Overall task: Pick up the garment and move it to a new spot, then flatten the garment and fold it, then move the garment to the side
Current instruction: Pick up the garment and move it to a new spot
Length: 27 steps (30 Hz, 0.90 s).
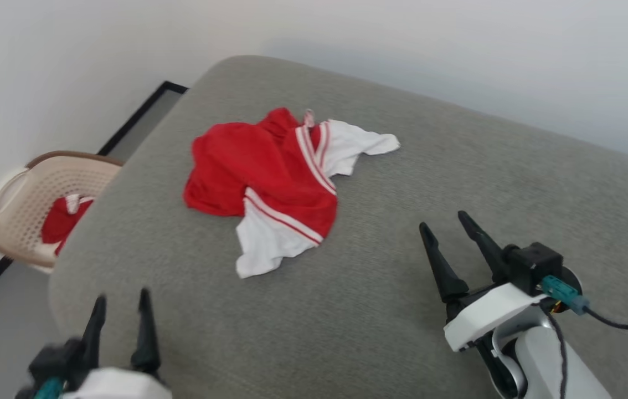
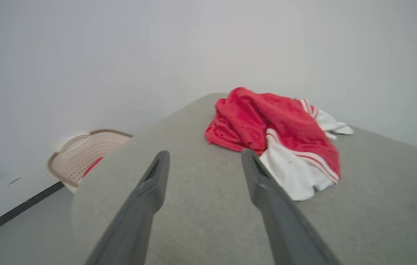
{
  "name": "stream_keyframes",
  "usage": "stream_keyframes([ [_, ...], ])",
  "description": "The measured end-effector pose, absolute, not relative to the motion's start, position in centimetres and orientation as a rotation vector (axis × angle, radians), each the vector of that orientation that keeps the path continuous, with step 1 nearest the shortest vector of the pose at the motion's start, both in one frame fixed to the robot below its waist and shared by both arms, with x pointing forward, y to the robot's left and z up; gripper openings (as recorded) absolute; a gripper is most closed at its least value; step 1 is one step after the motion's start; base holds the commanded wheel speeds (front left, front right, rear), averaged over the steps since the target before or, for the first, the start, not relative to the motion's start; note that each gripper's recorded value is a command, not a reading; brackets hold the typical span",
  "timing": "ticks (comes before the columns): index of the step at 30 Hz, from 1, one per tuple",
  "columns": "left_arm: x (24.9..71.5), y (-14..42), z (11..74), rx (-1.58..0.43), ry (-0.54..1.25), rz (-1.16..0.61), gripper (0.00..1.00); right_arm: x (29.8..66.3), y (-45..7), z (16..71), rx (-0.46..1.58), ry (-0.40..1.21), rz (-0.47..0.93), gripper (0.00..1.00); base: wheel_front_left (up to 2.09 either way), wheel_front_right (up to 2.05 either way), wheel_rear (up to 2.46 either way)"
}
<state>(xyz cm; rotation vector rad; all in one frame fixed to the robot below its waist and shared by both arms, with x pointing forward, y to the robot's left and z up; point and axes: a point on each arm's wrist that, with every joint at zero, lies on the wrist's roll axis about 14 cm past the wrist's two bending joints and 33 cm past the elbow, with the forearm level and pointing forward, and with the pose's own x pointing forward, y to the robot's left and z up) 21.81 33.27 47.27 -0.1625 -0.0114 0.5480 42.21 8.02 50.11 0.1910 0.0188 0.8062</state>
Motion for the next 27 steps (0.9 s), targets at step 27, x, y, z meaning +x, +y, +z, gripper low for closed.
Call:
stream_keyframes([
  [27, 48.4, 30.5, 39.9, -0.071, 0.761, -0.013, 1.0, 46.3, -11.9, 44.9, 0.241, 0.08, 0.24, 1.0, 0.0, 0.0, 0.0],
])
